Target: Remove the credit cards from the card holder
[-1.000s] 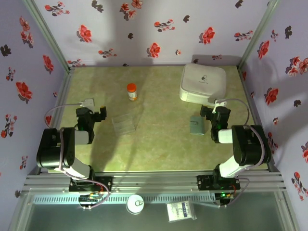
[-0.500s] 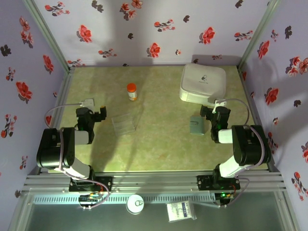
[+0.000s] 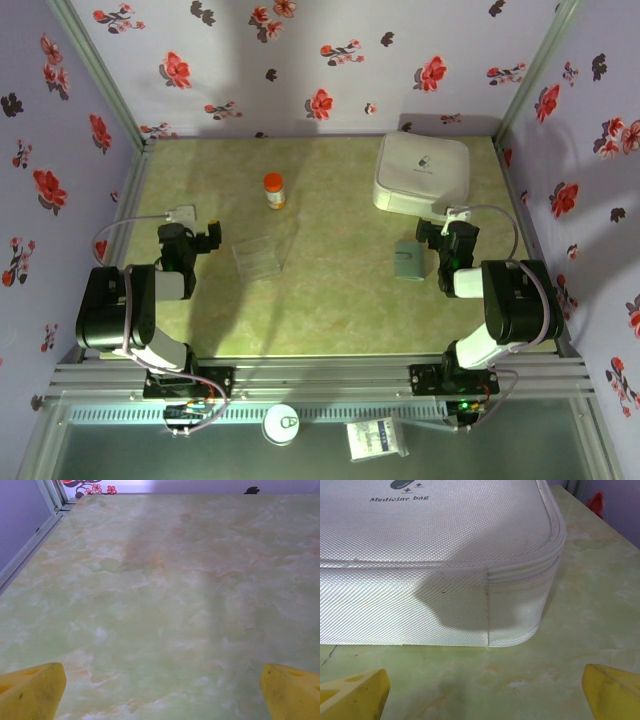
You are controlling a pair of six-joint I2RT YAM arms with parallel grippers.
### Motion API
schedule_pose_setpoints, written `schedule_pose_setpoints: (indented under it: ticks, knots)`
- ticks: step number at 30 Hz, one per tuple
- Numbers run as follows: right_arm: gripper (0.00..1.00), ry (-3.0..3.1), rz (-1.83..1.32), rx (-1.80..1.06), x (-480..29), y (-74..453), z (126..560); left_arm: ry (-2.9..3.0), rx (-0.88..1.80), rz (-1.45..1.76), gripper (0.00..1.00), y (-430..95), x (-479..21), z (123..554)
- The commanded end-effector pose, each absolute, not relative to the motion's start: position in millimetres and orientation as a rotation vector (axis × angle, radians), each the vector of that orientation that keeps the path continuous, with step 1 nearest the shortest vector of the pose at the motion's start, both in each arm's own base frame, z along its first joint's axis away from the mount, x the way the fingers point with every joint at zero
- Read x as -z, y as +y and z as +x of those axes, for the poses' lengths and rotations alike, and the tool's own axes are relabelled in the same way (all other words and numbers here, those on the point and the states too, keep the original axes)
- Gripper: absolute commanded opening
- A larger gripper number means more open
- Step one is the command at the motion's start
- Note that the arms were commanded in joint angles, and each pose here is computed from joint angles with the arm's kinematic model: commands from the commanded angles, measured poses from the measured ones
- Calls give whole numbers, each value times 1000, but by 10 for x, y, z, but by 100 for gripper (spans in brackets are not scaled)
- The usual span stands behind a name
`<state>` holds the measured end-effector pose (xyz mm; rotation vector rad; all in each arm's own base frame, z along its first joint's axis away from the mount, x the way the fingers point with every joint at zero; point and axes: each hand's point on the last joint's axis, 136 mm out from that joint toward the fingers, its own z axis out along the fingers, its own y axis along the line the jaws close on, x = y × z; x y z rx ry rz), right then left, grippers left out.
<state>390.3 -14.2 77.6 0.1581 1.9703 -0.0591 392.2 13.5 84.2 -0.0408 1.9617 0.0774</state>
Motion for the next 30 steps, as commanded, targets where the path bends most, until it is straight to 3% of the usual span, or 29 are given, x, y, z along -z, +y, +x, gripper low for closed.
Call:
schedule_pose_setpoints:
  ticks: [1, 19, 30]
  knots:
    - [99, 1939, 189, 58, -862, -188, 3966, 1926, -98, -32, 100, 142, -938, 3990]
    - [99, 1917, 196, 70, -1263, -207, 3892, 1930, -213, -64, 100, 149, -1440, 3919]
    - [99, 1972, 227, -115, -1741, 26, 3699, 2063, -121, -274, 100, 83, -1680, 3547]
